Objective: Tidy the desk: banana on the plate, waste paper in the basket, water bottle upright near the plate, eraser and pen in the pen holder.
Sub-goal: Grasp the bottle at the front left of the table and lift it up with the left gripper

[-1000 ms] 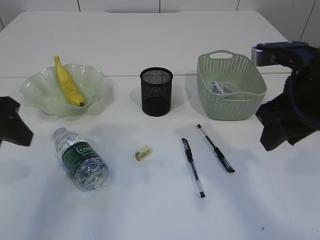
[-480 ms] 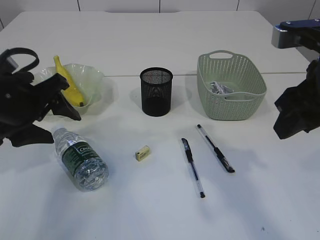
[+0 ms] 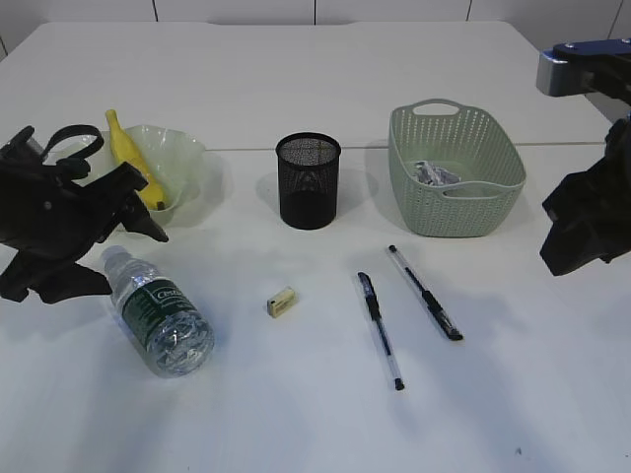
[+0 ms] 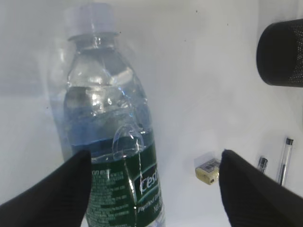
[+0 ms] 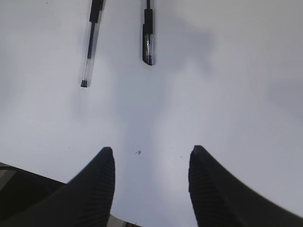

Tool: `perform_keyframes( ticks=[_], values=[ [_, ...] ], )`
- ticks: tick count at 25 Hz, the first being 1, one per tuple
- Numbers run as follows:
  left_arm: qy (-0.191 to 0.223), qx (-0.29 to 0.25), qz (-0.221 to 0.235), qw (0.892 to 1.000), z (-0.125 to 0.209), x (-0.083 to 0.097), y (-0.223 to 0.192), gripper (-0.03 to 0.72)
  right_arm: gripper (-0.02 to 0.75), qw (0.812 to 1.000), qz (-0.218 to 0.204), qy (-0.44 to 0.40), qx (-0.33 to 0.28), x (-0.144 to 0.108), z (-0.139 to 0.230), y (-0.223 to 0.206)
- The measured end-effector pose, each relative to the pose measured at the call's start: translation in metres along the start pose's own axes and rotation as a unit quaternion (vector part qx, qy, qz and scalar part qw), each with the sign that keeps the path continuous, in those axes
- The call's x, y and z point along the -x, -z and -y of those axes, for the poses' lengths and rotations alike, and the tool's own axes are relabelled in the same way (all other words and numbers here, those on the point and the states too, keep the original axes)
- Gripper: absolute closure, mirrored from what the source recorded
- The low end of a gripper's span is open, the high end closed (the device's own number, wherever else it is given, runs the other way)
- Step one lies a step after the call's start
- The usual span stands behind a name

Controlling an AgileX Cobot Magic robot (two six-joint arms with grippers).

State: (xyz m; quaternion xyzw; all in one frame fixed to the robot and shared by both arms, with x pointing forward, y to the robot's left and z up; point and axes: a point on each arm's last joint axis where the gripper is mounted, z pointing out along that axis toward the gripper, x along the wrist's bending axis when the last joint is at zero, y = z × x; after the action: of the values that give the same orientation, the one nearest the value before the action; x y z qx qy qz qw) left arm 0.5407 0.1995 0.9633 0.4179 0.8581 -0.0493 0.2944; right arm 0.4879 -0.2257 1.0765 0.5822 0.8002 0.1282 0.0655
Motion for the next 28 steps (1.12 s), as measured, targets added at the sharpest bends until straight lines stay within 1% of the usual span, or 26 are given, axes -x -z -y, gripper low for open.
perform_keyframes(
  ticks=[3, 7, 11, 21, 28],
  values=[
    [0.006, 0.004, -0.003, 1.000, -0.001, -0.002, -0.006, 0.095, 0.363, 1.000, 0.000, 0.000, 0.000, 0.000, 0.000, 0.000],
    [0.026, -0.014, -0.029, 0.999, 0.001, -0.010, -0.023, 0.101, 0.363, 1.000, 0.000, 0.000, 0.000, 0.000, 0.000, 0.000],
    [0.042, -0.018, -0.038, 0.998, 0.001, -0.014, -0.029, 0.130, 0.363, 1.000, 0.000, 0.000, -0.001, 0.000, 0.000, 0.000],
    [0.048, -0.021, -0.053, 0.997, 0.001, -0.020, -0.042, 0.137, 0.363, 1.000, 0.000, 0.000, -0.005, 0.000, 0.001, 0.000],
    [0.049, -0.008, -0.049, 0.998, -0.001, -0.021, -0.045, 0.137, 0.363, 1.000, 0.000, 0.000, -0.006, 0.000, 0.001, 0.000]
  ],
)
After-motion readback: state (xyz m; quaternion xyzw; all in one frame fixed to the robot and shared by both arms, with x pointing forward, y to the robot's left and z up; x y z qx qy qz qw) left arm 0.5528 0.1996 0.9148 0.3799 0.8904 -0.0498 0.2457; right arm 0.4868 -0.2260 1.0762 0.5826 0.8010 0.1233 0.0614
